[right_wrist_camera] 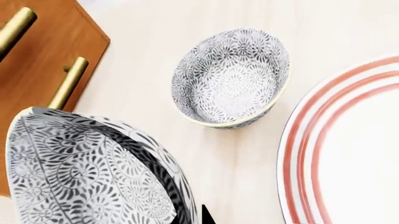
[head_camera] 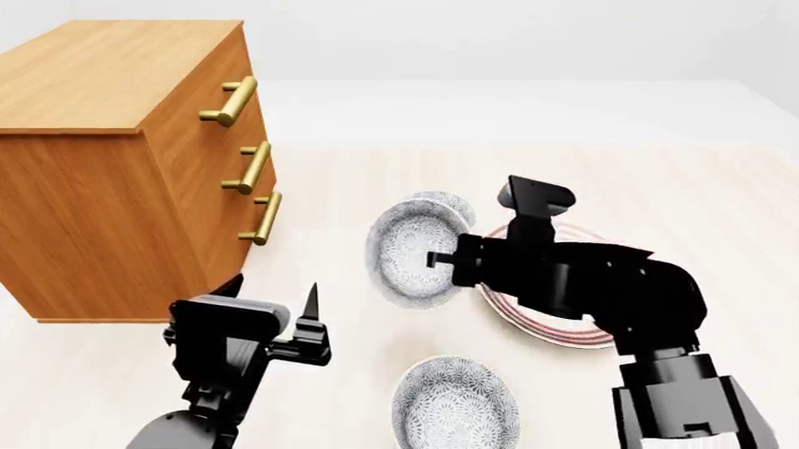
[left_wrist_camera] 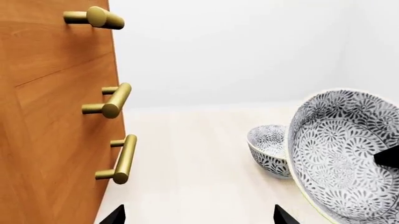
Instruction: Stack the bowl in the middle on the bowl at the back.
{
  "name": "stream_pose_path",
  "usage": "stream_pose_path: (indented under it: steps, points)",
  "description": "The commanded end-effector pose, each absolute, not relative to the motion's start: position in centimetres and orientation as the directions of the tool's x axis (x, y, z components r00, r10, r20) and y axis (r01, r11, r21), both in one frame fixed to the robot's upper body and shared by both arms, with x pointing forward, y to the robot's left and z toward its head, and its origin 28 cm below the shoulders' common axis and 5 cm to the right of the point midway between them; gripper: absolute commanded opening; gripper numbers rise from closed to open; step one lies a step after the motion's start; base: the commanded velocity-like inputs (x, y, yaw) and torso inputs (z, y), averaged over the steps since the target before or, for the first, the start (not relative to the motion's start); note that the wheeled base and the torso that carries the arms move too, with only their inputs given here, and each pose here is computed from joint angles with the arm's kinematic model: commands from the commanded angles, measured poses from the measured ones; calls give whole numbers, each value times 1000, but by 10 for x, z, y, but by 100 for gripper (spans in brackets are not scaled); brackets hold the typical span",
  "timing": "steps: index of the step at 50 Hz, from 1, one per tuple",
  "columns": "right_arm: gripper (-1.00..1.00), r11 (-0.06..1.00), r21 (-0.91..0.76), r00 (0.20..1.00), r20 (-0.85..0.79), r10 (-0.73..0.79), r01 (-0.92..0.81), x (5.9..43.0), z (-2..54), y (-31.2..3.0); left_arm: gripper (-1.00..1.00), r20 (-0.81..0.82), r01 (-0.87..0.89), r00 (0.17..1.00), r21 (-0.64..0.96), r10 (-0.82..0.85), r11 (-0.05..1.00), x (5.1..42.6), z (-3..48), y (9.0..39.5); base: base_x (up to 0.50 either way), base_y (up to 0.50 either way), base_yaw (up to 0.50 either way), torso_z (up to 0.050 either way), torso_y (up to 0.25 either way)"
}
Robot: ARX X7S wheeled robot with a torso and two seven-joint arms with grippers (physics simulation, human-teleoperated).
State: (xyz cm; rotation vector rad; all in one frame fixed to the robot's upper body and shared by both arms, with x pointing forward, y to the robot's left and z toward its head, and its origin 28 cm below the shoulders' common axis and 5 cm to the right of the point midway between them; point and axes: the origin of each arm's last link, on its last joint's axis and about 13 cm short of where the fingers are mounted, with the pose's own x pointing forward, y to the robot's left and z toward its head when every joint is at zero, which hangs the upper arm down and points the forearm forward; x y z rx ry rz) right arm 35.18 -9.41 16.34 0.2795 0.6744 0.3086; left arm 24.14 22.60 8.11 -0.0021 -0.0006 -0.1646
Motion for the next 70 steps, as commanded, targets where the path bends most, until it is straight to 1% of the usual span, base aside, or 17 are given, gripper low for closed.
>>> stream_pose_path:
  steps: [1, 14, 24, 38, 45, 51, 57, 70]
  points:
    - [-100, 909, 360, 792, -484, 373, -209, 345, 194, -98, 100, 9, 164, 986, 1, -164, 986, 241, 84, 226, 0, 0, 0, 0, 0]
    - [-100, 905, 353, 828, -415, 378, -237, 278, 251, -113, 100, 30, 183, 983, 11, -183, 983, 237, 89, 223, 0, 0, 0, 0, 0]
    - [-100, 913, 372, 836, -438, 332, -167, 227, 263, -126, 100, 38, 196, 980, 13, -196, 981, 236, 90, 221, 0, 0, 0, 0, 0]
    - [-100, 912, 394, 809, -497, 313, -112, 167, 273, -131, 100, 51, 210, 976, 14, -211, 978, 233, 93, 218, 0, 0, 0, 0, 0]
    - [-100, 910, 402, 790, -524, 319, -101, 154, 270, -131, 100, 55, 214, 975, 18, -215, 977, 231, 94, 218, 0, 0, 0, 0, 1]
    - [-100, 894, 440, 767, -547, 337, -79, 148, 267, -133, 100, 58, 213, 975, 20, -214, 977, 230, 95, 218, 0, 0, 0, 0, 0]
    - [-100, 878, 474, 744, -563, 361, -67, 146, 262, -132, 100, 62, 210, 975, 22, -211, 977, 229, 95, 219, 0, 0, 0, 0, 0]
    - [-100, 875, 482, 713, -596, 369, -50, 147, 253, -132, 100, 68, 206, 976, 22, -207, 978, 228, 96, 219, 0, 0, 0, 0, 0]
